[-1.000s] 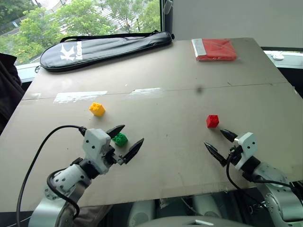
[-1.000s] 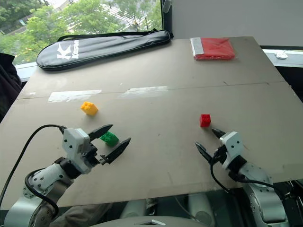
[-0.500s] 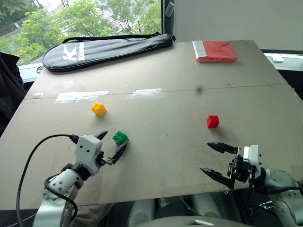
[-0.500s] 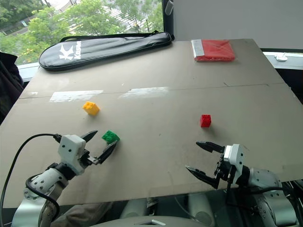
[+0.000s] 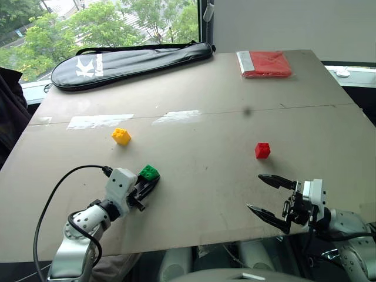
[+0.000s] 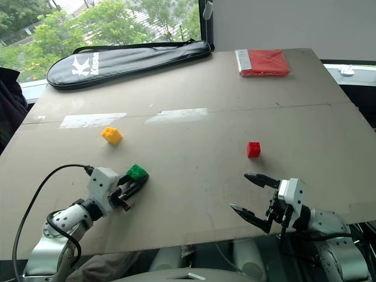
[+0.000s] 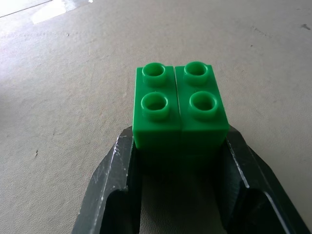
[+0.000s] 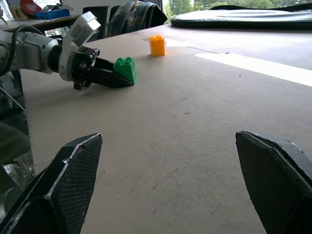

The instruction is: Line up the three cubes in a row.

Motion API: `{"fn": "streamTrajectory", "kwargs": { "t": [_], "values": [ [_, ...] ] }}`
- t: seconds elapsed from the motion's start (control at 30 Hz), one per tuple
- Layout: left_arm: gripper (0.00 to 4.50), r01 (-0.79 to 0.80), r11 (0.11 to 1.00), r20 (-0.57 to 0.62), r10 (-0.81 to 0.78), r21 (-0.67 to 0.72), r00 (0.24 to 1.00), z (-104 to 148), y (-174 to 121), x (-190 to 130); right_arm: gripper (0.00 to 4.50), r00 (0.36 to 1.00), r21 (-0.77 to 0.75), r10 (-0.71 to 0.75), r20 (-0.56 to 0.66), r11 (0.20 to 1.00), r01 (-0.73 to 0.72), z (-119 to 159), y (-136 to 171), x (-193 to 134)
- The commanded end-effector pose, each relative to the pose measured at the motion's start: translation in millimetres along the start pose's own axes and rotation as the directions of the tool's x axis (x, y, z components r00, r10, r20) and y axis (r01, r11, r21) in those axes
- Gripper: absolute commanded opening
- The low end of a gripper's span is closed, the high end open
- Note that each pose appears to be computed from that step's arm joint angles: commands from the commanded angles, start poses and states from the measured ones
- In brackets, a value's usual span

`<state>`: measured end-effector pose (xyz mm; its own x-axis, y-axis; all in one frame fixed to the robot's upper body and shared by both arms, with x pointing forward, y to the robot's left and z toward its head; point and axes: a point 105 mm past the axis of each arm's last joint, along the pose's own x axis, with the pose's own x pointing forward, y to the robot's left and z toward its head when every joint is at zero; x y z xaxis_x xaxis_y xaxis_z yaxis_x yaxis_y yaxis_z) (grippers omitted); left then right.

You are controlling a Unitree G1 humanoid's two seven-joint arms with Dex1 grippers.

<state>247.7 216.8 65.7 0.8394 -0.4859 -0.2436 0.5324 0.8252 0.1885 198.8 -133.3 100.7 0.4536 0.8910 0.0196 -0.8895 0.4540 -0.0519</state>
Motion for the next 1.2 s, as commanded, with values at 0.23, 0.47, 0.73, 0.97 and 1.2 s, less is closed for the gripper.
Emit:
{"fn": "streamTrajectory", "kwargs": {
  "t": [0.23, 0.47, 0.73, 0.97, 1.2],
  "values": [
    [1.29, 0.443, 0.872, 0.054, -0.462, 0.208, 0.885, 48, -44, 81, 4.5, 0.997, -0.058, -0.081, 0.004, 0.995, 0.081, 3, -16, -19],
    [1.29, 0.662, 0.696, 0.026, -0.694, 0.278, 0.719, 81, -75, 141, 4.5, 0.978, -0.145, -0.208, 0.029, 0.967, 0.21, 12, -40, -32],
    [1.29, 0.767, 0.568, -0.055, -0.792, 0.299, 0.608, 83, -105, 174, 4.5, 0.957, -0.15, -0.284, 0.054, 0.945, 0.289, 13, -34, -36],
    [1.29, 0.791, 0.534, -0.119, -0.802, 0.299, 0.586, 76, -107, 182, 4.5, 0.941, -0.145, -0.334, 0.056, 0.93, 0.338, 10, -28, -41],
    [1.29, 0.779, 0.548, -0.14, -0.784, 0.303, 0.605, 72, -107, 189, 4.5, 0.938, -0.149, -0.343, 0.051, 0.926, 0.347, 10, -28, -44]
  ]
}}
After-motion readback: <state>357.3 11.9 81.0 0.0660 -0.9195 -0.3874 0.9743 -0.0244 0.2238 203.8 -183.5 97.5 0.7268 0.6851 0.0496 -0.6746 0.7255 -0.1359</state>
